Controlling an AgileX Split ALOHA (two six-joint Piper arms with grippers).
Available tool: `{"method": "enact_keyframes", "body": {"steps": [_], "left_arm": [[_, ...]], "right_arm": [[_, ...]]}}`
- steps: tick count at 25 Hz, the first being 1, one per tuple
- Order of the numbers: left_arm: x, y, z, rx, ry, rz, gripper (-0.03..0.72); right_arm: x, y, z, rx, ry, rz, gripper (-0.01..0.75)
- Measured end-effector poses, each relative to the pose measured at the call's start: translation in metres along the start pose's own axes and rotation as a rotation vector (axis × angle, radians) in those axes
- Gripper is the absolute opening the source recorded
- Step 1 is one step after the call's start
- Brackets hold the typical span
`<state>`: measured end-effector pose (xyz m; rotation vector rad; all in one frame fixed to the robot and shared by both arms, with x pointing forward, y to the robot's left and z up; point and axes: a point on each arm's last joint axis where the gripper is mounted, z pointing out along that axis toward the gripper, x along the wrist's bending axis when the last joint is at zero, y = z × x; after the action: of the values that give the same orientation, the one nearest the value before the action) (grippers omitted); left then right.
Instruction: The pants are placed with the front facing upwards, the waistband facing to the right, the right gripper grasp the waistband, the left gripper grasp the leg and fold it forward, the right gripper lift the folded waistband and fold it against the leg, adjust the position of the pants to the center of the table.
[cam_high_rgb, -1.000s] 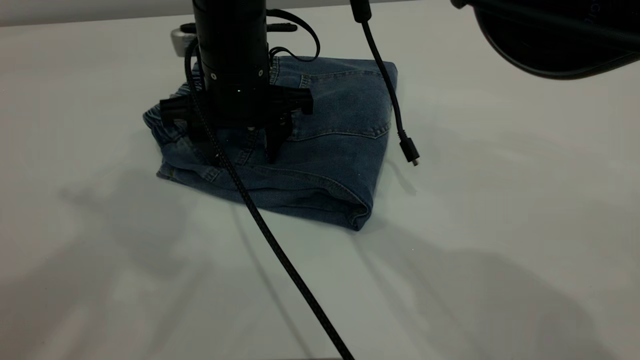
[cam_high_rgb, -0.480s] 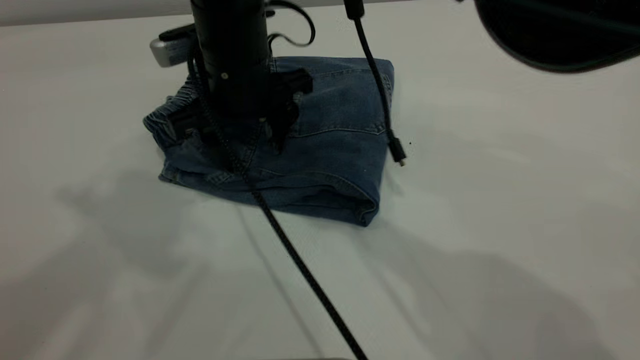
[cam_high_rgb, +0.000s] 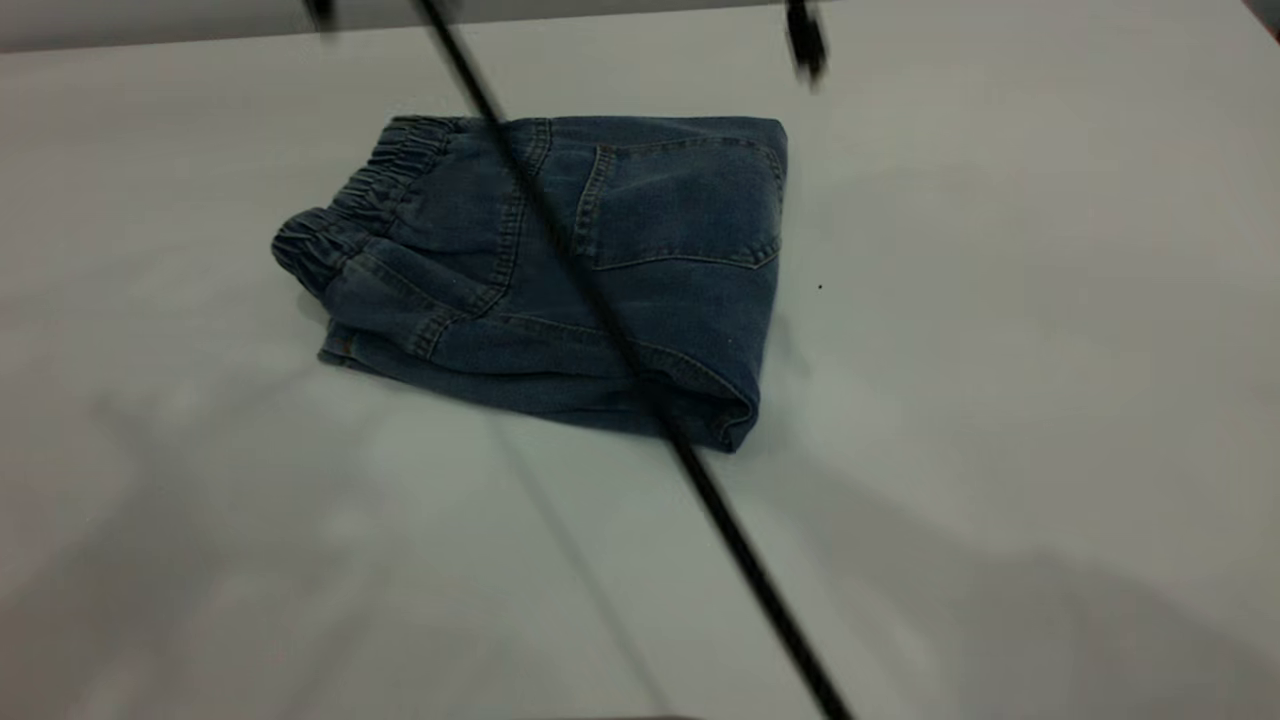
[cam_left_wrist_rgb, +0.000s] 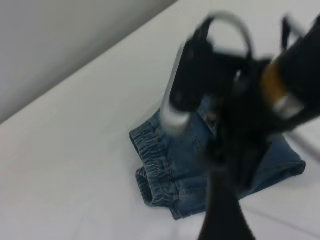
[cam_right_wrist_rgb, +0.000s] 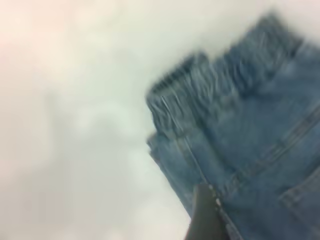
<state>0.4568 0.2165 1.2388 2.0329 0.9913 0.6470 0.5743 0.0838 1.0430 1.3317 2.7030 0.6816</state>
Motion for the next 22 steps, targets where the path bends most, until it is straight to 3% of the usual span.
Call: {"method": "enact_keyframes", "body": {"steps": [7,12,18,22], "left_arm": [[-0.02,-0.015,-0.072,-0.056,0.003,0.036,0.41],[-0.034,-0.028,-0.123,-0.179,0.037,0.062,0.41],[-0.047,-0.05,-0.16,-0.266,0.053,0.012,0.41],[-0.049,-0.079,-0.152,-0.207,0.079,-0.054,0.41]], "right_arm": [[0.015,-0.008,-0.195,-0.346,0.08,-0.133,0.462],[0.012,-0.059,-0.31,-0.538,0.085,-0.201,0.462],[-0.011,-0.144,-0.352,-0.52,-0.015,-0.211,0.462],[-0.03,-0.209,-0.35,-0.464,-0.08,-0.155,0.462]]}}
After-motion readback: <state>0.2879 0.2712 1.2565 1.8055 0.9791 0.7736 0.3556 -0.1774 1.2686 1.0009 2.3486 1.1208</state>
